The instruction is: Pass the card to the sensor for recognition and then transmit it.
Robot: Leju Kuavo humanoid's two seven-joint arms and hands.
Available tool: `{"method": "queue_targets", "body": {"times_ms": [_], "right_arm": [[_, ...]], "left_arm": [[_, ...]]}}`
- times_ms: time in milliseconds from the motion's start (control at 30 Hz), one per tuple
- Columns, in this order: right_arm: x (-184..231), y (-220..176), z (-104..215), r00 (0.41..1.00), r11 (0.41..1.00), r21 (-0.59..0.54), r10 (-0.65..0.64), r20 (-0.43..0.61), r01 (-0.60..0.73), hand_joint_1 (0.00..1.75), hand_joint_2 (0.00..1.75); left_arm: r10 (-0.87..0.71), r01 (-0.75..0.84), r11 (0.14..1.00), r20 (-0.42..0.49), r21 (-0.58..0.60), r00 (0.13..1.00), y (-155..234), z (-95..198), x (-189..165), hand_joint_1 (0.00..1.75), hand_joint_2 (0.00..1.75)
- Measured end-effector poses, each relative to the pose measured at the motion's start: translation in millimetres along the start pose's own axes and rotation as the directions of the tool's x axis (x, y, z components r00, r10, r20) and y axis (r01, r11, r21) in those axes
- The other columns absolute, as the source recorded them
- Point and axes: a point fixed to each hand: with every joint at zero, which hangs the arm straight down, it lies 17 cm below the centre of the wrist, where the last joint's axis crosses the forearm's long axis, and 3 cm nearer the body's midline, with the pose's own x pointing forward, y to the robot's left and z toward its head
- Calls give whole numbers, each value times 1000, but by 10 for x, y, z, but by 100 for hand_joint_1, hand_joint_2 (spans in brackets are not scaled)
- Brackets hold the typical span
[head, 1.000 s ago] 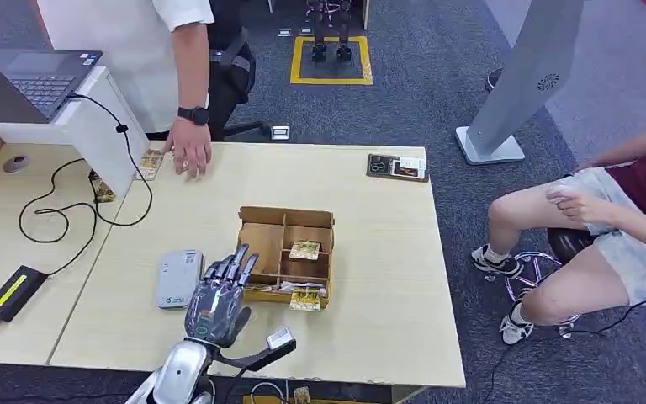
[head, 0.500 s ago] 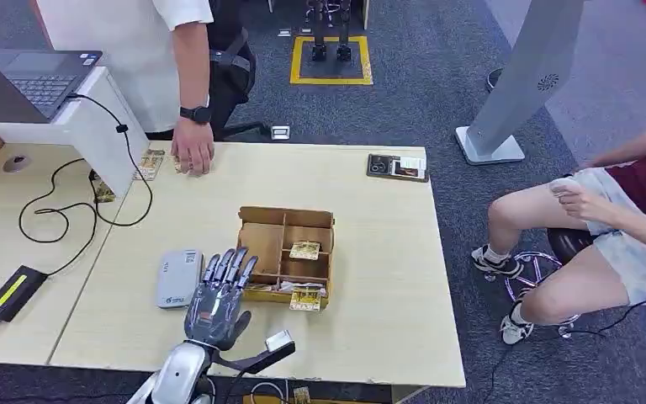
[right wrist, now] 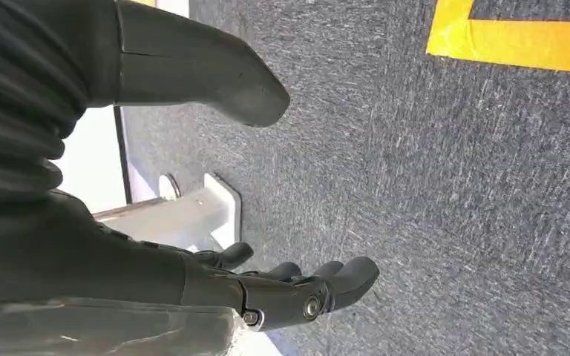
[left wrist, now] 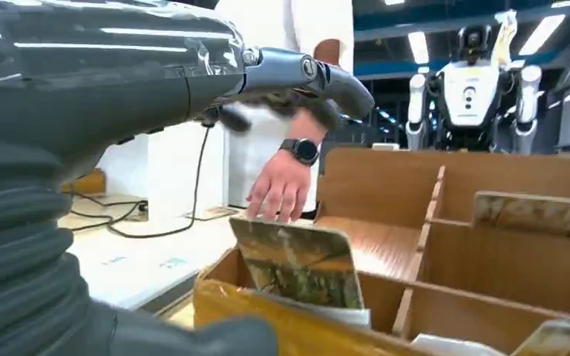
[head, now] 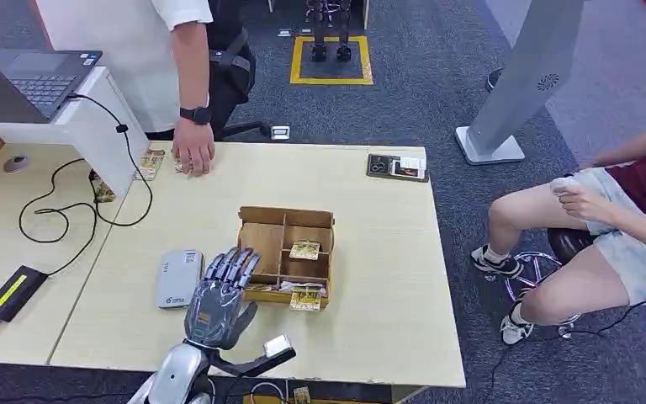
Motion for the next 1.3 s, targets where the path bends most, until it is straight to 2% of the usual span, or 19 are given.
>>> {"method": "queue_targets", "body": {"times_ms": [733,767,800,833,1300], "right_arm": [[-20,-34,-16,1000,1000,-8,3,2,-3,0,175],[-21,-35,-17,1000,1000,-8,2,2,-2,0,175],[-22,-38,-18,1000,1000,-10,2,2,-2,0,175],[-23,-39,-18,1000,1000,-10,2,2,-2,0,175],[-32,-30,-16,1000,1000,-8,3,0,-3,0,175]], "left_arm": [[21,-21,1000,5,1,1000,4,-1,6,175,175],[20,-20,1000,4,-1,1000,-1,1,5,169,175],[20,-20,1000,4,-2,1000,-3,1,4,106,175],[20,-20,1000,4,-2,1000,-4,1,4,0,175],[41,-41,996,-4,76,999,117,57,26,0,175]]}}
